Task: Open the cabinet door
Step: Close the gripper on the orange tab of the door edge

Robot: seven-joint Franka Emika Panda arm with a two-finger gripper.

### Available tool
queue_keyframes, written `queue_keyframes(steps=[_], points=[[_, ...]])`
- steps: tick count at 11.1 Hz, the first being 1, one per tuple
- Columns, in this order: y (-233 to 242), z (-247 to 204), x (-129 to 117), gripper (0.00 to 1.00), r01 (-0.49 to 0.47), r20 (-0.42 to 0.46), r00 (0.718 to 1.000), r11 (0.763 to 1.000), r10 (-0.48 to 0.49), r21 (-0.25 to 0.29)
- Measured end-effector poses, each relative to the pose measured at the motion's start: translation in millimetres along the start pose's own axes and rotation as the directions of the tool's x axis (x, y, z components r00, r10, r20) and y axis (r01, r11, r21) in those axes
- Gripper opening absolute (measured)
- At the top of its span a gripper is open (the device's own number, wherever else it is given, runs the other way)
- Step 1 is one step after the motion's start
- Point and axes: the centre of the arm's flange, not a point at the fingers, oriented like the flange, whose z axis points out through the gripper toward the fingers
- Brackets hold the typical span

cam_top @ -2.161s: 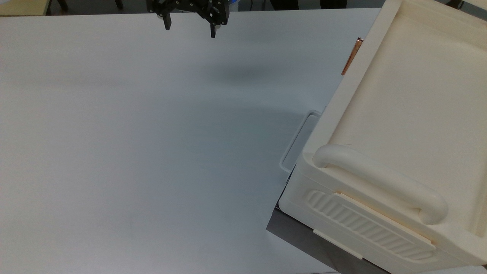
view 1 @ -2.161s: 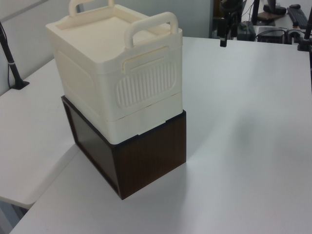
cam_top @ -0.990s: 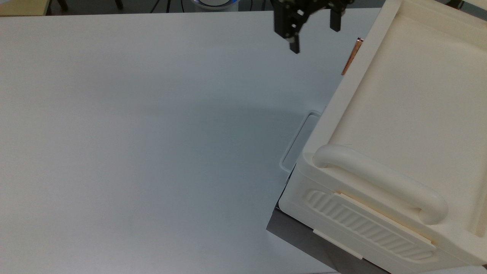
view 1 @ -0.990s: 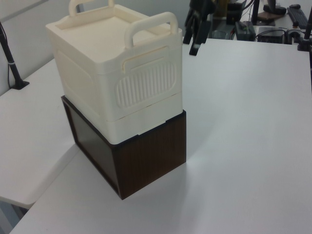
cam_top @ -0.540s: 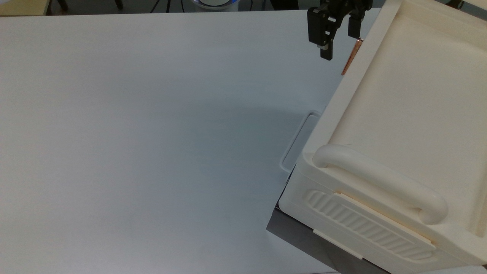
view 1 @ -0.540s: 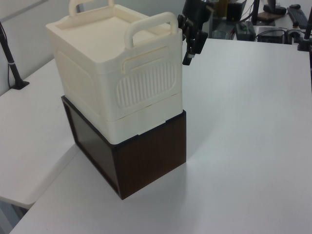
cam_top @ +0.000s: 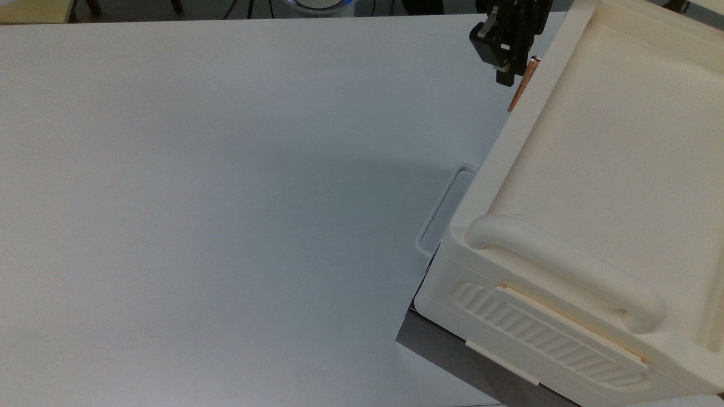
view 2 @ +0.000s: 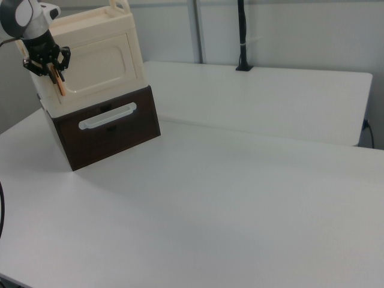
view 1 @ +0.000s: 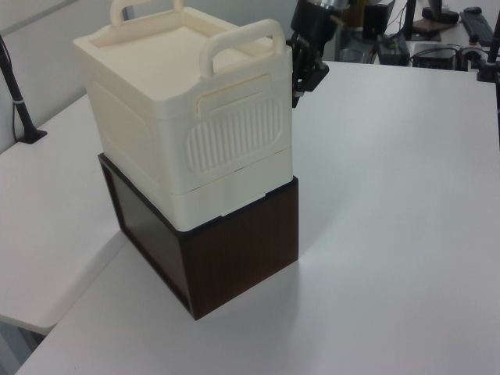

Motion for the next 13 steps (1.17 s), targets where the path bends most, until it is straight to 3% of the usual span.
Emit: queue_keyframes(steps=[2, 9, 13], points=[[0.8, 6.2, 0.5, 0.2, -0.001, 0.006, 1.0, 1.0, 0.001, 0.003], [3.7, 6.3, 0.6, 0.26, -0.006, -0.004, 1.0, 1.0, 0.006, -0.001], [9.5, 7.0, -2.1, 0.3, -0.037, -0.017, 0.999, 0.999, 0.037, 0.035]])
